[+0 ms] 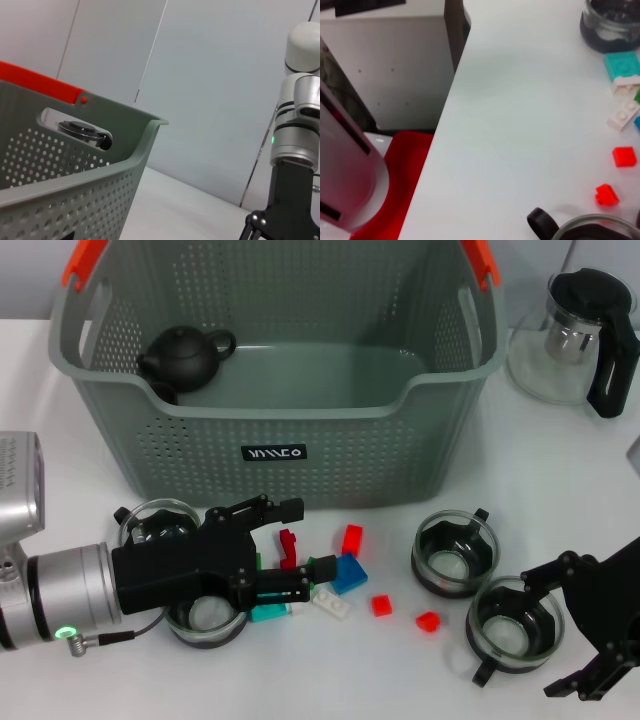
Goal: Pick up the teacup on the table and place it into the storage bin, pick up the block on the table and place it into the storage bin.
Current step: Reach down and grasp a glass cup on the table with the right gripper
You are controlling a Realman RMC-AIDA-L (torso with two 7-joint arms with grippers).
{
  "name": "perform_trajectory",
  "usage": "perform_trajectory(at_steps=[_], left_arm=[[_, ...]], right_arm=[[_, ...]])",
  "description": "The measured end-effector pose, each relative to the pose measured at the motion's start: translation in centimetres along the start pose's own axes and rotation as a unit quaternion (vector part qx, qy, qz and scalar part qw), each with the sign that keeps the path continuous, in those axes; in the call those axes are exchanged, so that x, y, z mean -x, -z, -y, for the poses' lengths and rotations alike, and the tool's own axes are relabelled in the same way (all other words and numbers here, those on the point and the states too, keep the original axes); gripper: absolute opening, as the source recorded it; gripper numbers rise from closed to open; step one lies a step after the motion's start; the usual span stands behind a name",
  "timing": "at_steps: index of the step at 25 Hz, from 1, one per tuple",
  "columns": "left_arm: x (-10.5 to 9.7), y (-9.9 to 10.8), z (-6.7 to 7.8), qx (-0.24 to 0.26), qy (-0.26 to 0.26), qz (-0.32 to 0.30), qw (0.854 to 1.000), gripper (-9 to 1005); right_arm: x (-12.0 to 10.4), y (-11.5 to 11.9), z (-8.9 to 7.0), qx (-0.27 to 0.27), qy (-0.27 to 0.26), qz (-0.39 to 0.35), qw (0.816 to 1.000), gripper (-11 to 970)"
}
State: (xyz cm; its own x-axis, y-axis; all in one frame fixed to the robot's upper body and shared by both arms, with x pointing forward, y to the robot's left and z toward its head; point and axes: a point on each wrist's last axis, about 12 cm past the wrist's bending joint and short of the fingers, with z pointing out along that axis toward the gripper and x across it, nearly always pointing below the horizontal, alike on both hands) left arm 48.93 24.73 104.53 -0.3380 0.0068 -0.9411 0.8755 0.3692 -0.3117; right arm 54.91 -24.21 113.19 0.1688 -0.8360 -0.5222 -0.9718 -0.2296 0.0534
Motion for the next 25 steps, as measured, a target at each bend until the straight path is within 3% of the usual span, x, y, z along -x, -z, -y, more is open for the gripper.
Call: perform_trajectory(at_steps=[12, 25], left_arm=[[0.0, 0.0, 0.0, 0.001, -0.001, 0.003, 1.0, 916], [0.1, 0.0, 0.0, 0.004, -0.001, 0.008, 1.0, 916]], right_arm=[[1.2, -1.9, 0.8, 0.013, 0.025, -0.062, 0.998, 940], [1.8, -2.4, 1.0, 0.017, 0.025, -0.083, 0.996, 942]])
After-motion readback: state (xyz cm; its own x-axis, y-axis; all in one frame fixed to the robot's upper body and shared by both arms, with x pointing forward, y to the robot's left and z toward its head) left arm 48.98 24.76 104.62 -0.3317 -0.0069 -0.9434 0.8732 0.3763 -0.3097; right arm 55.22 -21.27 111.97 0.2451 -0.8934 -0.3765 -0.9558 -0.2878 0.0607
